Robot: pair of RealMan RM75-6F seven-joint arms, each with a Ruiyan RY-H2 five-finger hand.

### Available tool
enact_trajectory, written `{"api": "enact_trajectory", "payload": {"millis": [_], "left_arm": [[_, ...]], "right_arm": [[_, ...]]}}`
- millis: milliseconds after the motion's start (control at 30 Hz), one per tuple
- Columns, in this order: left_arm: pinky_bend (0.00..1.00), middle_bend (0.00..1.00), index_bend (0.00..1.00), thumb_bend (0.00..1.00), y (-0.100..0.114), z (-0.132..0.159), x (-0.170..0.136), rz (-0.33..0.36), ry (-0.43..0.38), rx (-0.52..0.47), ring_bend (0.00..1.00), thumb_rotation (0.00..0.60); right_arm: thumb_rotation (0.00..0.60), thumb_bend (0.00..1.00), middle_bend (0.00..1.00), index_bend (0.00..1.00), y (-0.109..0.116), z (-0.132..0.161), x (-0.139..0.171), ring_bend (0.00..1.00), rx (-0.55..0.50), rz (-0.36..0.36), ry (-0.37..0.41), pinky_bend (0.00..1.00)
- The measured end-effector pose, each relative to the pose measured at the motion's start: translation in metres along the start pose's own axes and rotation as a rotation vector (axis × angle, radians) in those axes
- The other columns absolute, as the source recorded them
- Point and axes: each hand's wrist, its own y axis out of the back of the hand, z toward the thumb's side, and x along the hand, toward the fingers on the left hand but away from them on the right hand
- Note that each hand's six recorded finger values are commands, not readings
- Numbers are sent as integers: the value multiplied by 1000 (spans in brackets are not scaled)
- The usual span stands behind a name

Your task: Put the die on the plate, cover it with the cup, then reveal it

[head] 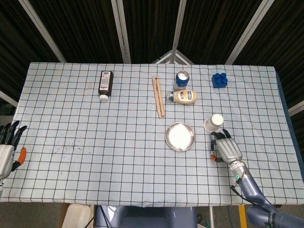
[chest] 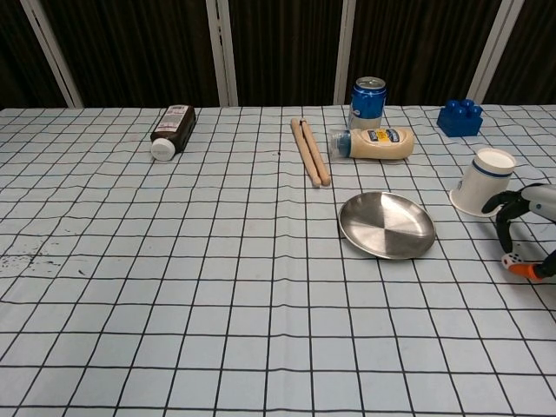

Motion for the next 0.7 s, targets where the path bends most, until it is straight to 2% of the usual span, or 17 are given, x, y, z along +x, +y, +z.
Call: {"api": "enact_trajectory", "payload": {"millis": [200,400,700], "left_arm": [[0,0,112,706,0,-1,0,-1,0,-5,0,600],[0,0,112,706,3,-2,0,4,-1,-16,0,600],[0,0,121,706,5,-3,-2,6,-5,-29,0,600]], "right_arm": [[600,349,183,585,11,1,9,176,-1,-29,4,0],[600,350,183,585,31,6,21,176,-4,-84,14,0],[600,350,183,585,63,39,34,176,-2,-144,85,0]]}}
